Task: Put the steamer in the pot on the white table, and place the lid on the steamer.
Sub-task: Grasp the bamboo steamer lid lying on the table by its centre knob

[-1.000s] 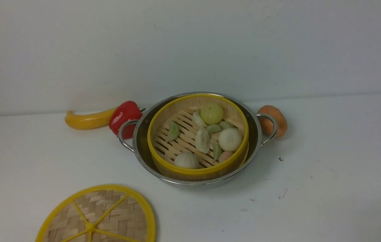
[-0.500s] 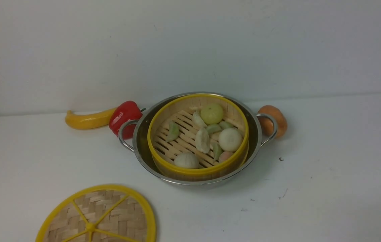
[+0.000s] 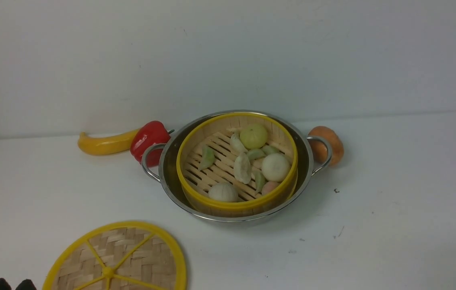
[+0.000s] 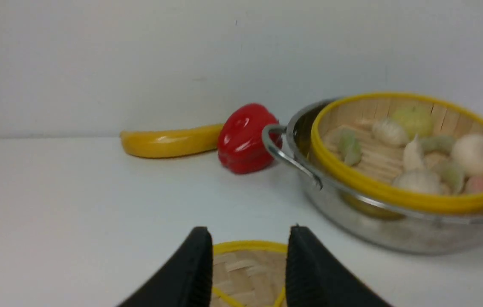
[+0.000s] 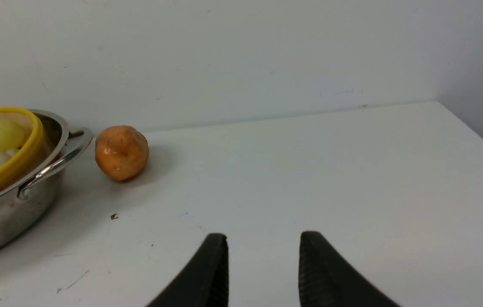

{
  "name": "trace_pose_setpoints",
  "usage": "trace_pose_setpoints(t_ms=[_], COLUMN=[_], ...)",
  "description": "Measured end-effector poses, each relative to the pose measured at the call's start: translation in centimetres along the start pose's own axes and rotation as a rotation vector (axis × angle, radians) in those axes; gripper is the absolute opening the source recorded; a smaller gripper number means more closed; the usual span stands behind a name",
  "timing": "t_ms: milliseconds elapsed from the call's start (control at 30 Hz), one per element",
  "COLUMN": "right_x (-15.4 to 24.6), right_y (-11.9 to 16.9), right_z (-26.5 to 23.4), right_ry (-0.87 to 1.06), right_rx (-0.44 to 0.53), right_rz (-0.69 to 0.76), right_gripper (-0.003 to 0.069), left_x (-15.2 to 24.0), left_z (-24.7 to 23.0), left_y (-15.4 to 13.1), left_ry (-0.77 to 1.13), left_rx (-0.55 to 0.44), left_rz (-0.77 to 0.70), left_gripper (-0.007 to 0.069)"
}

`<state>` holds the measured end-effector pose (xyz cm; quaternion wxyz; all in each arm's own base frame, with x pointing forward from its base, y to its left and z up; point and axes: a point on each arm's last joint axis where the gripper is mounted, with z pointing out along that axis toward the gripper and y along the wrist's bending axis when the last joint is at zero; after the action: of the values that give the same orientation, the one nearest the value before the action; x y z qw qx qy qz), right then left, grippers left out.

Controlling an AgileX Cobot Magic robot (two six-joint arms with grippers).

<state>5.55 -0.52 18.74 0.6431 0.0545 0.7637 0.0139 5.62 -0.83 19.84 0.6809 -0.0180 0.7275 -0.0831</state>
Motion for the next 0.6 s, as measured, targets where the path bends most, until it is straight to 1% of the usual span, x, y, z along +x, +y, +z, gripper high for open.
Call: trace_pose_setpoints(t_ms=[33,133,367,433,533,567,600], right_x=[0.0,0.0,0.0,0.0,0.0,0.0,0.0], right_y=[0.0,0.0,0.0,0.0,0.0,0.0,0.0], right_z=[0.0,0.0,0.0,0.0,0.0,0.0,0.0], right_ry=[0.0,0.0,0.0,0.0,0.0,0.0,0.0], right_rx=[0.0,0.0,0.0,0.0,0.0,0.0,0.0], right_rz=[0.0,0.0,0.0,0.0,0.001,0.001,0.001], right_gripper=[0.0248,0.0248,0.0249,0.0249,0.0249,0.0249,0.0249], left_x=[0.0,-0.3,-0.5,-0.6,-0.8,-0.9,-1.3], left_z=[0.0,0.0,0.0,0.0,0.0,-0.1,-0.2], left_y=[0.0,-0.1,-0.2,-0.2,-0.1,-0.1,-0.5], left_ry=[-0.004,-0.028,-0.048,-0.066,-0.09,-0.088,-0.074], left_rx=[0.001,0.012,0.035,0.036,0.028,0.034,0.061], left_rz=[-0.019,-0.148,-0.349,-0.426,-0.481,-0.481,-0.471], left_gripper=[0.0241,0.0241,0.0241,0.0241,0.0241,0.0241,0.0241])
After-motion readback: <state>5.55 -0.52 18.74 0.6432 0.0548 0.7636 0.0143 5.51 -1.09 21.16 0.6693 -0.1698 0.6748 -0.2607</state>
